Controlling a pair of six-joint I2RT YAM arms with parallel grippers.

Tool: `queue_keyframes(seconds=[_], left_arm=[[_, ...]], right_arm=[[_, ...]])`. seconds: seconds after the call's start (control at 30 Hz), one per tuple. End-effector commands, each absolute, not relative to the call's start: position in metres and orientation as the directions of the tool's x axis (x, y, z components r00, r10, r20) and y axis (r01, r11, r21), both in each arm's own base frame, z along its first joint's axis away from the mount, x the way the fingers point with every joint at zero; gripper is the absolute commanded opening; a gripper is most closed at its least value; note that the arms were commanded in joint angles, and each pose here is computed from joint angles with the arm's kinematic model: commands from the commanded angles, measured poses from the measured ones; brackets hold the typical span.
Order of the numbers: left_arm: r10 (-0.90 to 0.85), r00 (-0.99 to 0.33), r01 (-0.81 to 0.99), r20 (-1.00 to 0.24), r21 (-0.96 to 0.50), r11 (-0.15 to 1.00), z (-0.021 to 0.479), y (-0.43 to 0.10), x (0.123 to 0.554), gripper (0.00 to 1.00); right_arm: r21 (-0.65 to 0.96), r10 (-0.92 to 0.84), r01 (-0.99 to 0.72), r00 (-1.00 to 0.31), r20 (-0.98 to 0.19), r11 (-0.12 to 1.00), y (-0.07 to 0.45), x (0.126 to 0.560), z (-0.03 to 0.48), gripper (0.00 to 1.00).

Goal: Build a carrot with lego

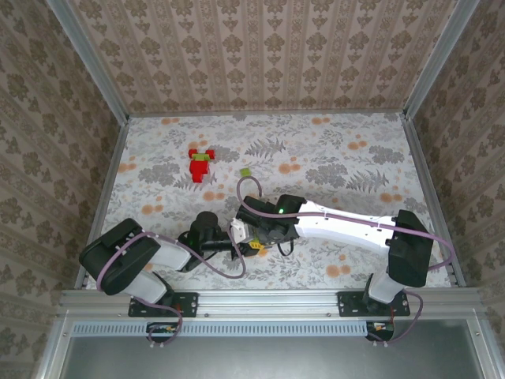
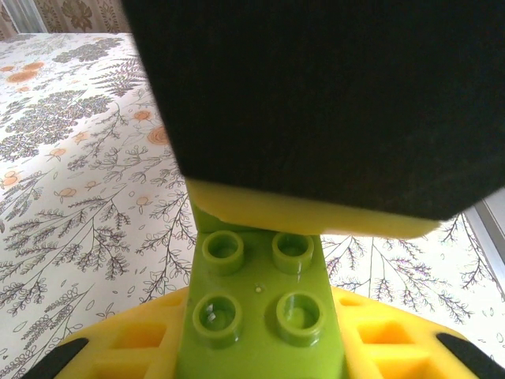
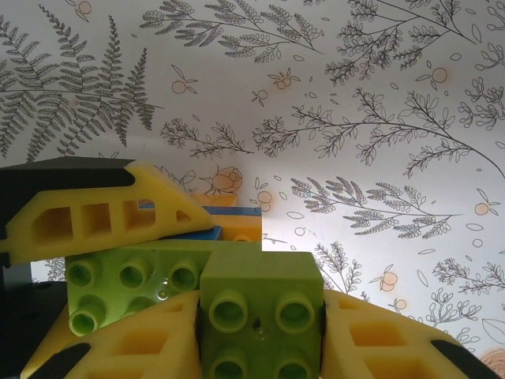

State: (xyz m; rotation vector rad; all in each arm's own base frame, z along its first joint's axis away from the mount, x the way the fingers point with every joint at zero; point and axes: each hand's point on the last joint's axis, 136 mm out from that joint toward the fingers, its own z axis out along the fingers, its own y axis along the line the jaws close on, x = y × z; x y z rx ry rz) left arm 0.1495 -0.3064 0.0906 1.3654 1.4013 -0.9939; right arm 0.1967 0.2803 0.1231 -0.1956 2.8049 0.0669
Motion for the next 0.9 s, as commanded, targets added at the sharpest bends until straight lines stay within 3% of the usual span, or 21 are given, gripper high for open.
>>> queue_keyframes(seconds=[0.0,0.47,0.87], left_arm=[[0.362,-0.003,0.995,-0.932,0.032,0.092,0.063,-0.302,0.153,0.26],[0.369,-0.008,0.995,-0.929,0.029,0.093,0.062,-0.303,0.154,0.26],[0.368,-0.009,0.995,-0.93,0.027,0.093,0.064,-0.304,0.155,0.3]], right_arm=[[0.011,-0.189,-0.195,-0.96,-0.209,0.981,0.287,0.179,0.084,0.41],[0.095,-0.165,-0.206,-0.93,-0.328,0.974,0.289,0.189,0.123,0.65],[0.081,-0.173,-0.222,-0.903,-0.394,0.972,0.27,0.189,0.151,0.7]])
